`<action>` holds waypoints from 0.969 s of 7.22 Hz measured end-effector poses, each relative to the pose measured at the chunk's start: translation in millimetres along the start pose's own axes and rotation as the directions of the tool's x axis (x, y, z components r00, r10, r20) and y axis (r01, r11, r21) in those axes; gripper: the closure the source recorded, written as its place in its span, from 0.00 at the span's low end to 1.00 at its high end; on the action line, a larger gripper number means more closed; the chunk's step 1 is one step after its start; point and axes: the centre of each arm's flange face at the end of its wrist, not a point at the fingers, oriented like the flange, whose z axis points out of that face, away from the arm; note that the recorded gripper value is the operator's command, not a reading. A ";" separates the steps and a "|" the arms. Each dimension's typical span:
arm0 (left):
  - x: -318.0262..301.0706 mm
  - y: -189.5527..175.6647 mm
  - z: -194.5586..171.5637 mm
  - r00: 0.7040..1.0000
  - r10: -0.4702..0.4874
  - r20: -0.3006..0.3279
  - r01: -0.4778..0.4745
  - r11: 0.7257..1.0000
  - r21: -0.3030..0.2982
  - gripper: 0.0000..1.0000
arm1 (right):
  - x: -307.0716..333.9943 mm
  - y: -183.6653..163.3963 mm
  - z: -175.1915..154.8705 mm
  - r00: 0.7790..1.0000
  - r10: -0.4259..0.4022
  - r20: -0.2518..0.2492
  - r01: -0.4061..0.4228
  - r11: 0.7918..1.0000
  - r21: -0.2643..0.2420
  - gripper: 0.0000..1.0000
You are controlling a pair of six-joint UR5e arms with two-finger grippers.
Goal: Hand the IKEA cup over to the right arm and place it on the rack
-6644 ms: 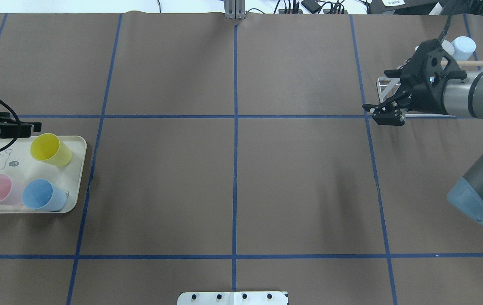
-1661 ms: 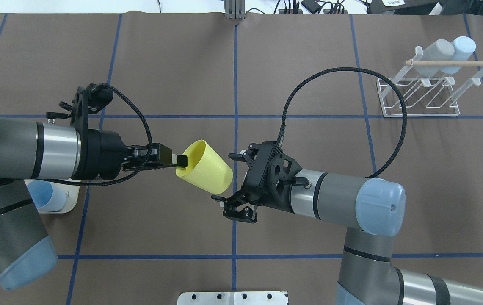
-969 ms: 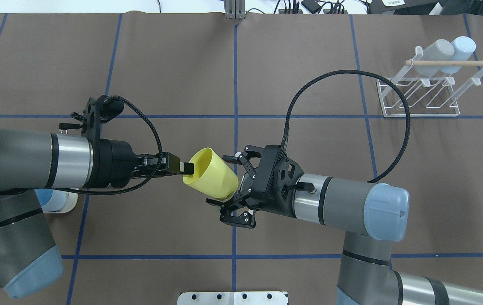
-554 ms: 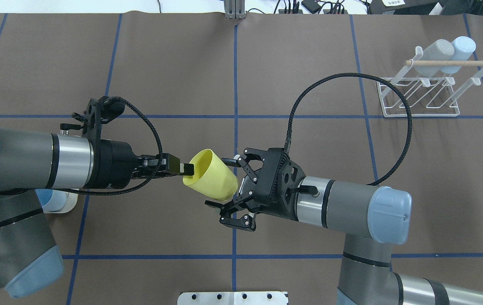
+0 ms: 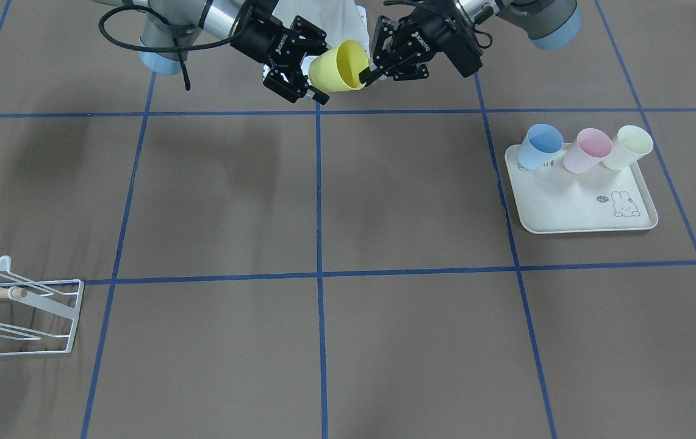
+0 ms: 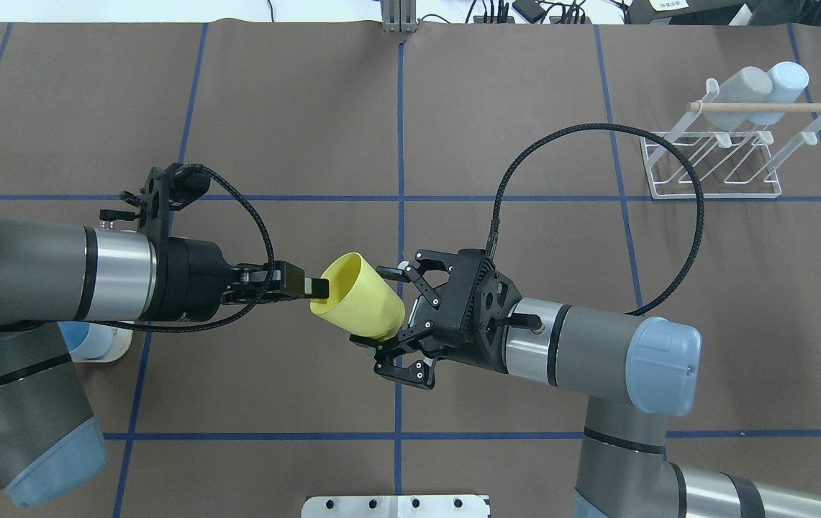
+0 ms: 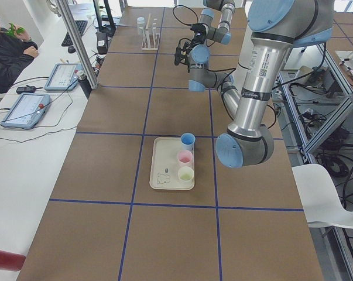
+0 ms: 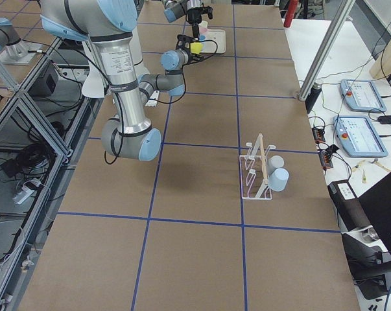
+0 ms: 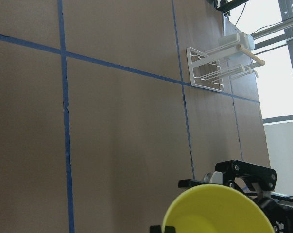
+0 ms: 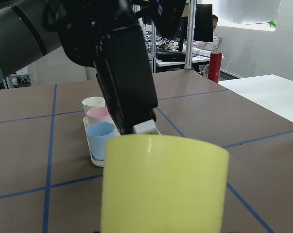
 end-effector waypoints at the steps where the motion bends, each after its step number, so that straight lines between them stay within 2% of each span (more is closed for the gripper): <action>1: 0.2 0.0 -0.2 1.000 0.000 -0.001 0.000 1.000 0.000 1.00 | 0.4 -0.5 -0.1 1.000 0.000 -0.004 0.000 1.000 0.002 0.59; 2: 0.2 0.0 -0.1 1.000 0.000 0.000 0.000 1.000 0.000 0.71 | 0.9 -0.3 -0.3 1.000 0.000 -0.008 0.000 1.000 0.002 0.84; 3: 0.1 0.0 0.0 1.000 0.000 0.000 0.000 1.000 0.000 0.01 | 1.7 0.7 -0.8 1.000 0.000 -0.011 0.000 1.000 0.000 1.00; 7: -3.6 -5.9 -4.8 1.000 -0.002 0.012 0.001 1.000 0.018 0.00 | 9.4 11.0 -5.1 0.999 -0.003 -0.052 0.002 1.000 -0.018 1.00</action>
